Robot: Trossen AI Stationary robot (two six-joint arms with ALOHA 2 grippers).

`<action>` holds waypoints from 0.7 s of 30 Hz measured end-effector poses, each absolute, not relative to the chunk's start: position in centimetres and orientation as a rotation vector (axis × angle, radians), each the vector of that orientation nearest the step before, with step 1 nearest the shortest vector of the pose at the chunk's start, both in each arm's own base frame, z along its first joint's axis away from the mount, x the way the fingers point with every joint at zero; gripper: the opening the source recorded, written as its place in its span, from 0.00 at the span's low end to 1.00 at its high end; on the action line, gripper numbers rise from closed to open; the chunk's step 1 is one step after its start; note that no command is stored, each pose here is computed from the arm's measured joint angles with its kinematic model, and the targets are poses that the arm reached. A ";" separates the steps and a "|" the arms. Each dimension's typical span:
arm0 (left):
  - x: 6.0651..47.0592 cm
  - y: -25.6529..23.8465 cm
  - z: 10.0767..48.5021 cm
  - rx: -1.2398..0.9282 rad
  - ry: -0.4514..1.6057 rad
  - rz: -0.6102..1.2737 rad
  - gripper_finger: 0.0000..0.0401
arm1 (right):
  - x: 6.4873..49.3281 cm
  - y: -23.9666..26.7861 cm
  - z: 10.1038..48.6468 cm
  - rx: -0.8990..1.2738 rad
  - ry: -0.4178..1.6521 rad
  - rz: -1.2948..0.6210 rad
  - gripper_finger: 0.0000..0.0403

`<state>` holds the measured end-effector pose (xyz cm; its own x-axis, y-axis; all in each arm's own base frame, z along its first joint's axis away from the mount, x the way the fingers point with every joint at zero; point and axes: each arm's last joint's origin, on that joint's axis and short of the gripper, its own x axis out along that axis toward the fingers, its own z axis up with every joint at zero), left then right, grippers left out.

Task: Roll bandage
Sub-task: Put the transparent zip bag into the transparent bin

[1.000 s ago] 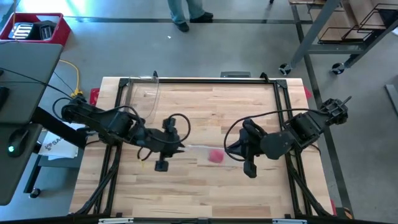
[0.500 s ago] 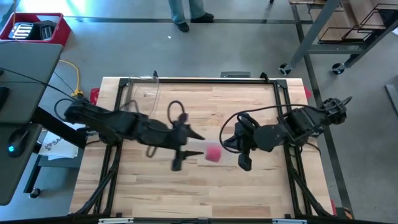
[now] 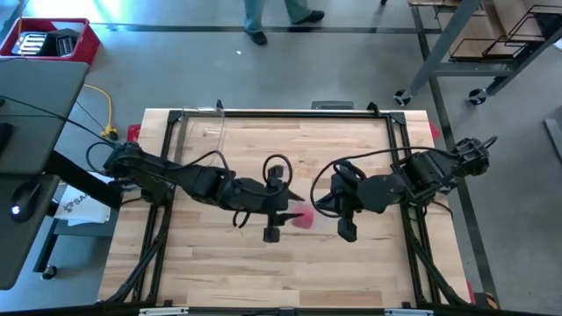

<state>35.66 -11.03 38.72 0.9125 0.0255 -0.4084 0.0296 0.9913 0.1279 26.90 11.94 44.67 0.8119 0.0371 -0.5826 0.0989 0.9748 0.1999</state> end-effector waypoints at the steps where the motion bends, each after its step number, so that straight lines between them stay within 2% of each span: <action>1: 35.7 -11.0 38.7 0.121 0.428 -0.032 0.35 | 26.9 11.9 44.7 0.225 0.624 -0.033 0.00; 3: 35.6 -11.2 38.6 0.096 0.440 -0.109 0.26 | 26.9 11.9 44.6 0.222 0.627 -0.032 0.00; 6: 35.5 -11.3 38.4 0.057 0.466 -0.127 0.09 | 26.9 11.9 44.6 0.222 0.627 -0.032 0.00; 8: 35.1 -11.2 38.5 0.055 0.482 -0.127 0.02 | 26.9 12.0 44.6 0.213 0.629 -0.026 0.00; 11: 34.0 -10.6 39.3 0.067 0.497 -0.120 0.02 | 26.9 11.9 44.5 0.195 0.641 -0.024 0.04; 14: 32.1 -8.8 40.2 0.089 0.557 -0.069 0.00 | 26.8 11.5 44.3 0.207 0.668 -0.051 0.12; 18: 29.1 -5.0 40.7 0.169 0.721 0.020 0.00 | 26.4 10.9 43.7 0.181 0.743 -0.089 0.23; 21: 26.9 -2.2 40.3 0.298 0.901 0.036 0.00 | 26.0 10.3 43.2 0.146 0.816 -0.120 0.27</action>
